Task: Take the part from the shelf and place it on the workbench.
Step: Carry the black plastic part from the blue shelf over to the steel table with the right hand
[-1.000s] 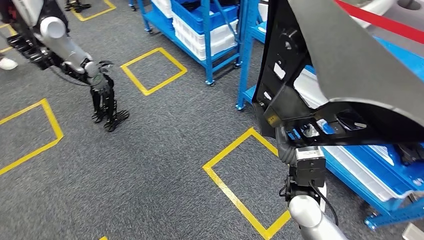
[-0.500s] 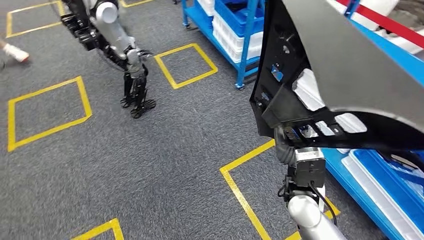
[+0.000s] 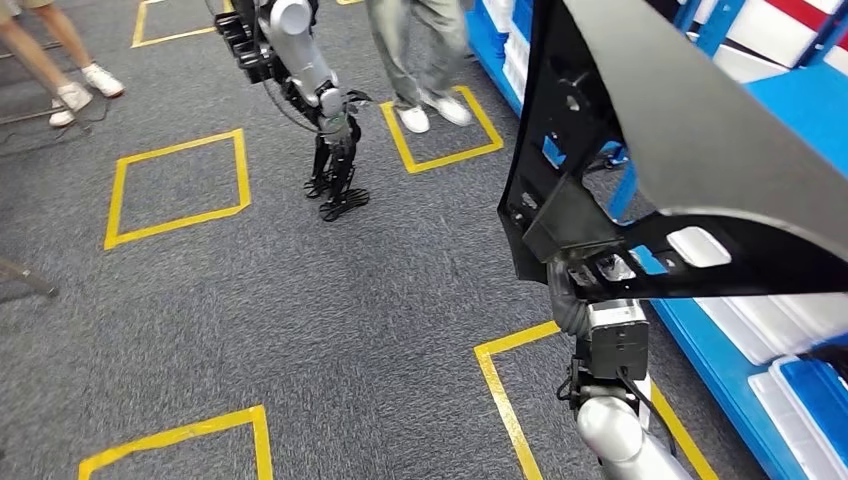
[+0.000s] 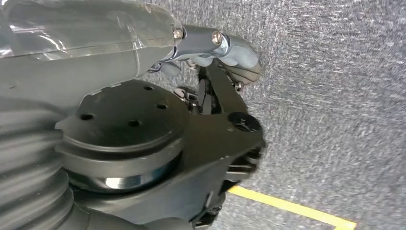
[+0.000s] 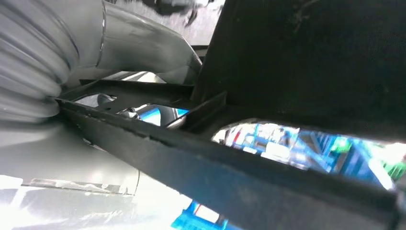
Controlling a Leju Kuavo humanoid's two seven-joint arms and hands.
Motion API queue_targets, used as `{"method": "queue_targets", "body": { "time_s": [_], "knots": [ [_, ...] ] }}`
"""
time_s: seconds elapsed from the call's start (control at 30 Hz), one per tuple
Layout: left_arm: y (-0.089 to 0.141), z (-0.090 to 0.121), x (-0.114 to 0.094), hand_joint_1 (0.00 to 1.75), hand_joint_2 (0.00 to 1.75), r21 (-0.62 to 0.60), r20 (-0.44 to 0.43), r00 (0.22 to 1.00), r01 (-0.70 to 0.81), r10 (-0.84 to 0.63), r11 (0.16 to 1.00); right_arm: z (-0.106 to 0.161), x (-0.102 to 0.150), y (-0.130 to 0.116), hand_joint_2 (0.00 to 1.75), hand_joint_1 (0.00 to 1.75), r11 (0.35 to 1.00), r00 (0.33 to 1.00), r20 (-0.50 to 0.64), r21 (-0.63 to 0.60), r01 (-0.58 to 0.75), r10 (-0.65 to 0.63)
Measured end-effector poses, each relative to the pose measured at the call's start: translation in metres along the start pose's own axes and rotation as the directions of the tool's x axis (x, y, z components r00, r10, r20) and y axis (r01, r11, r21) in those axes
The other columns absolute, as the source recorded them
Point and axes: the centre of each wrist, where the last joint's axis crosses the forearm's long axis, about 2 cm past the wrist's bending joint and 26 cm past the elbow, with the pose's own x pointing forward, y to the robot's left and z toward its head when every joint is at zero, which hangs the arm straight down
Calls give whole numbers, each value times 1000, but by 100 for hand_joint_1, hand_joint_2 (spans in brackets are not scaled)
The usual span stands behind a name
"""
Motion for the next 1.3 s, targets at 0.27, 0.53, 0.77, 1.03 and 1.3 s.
{"method": "queue_targets", "body": {
  "time_s": [0.27,0.53,0.77,1.03,1.3],
  "knots": [
    [3,0,1,0,175,-4,-1,1000,5,-5,1000,5,0,-1,175,175,1000,1000,-1,4,-8,8],
    [5,0,2,0,175,-6,1,1000,7,-7,1000,9,0,-2,175,175,1000,1000,-5,8,-11,11],
    [5,0,2,0,175,-5,-1,1000,7,-7,1000,11,0,-2,175,175,1000,1000,-11,11,-11,11],
    [6,0,2,0,175,1,-2,1000,8,-8,1000,9,3,-2,175,175,1000,1000,-6,21,-2,3],
    [6,0,2,0,175,-9,2,1000,11,-11,1000,6,5,-1,175,175,1000,1000,0,12,1,-1]
  ]
}}
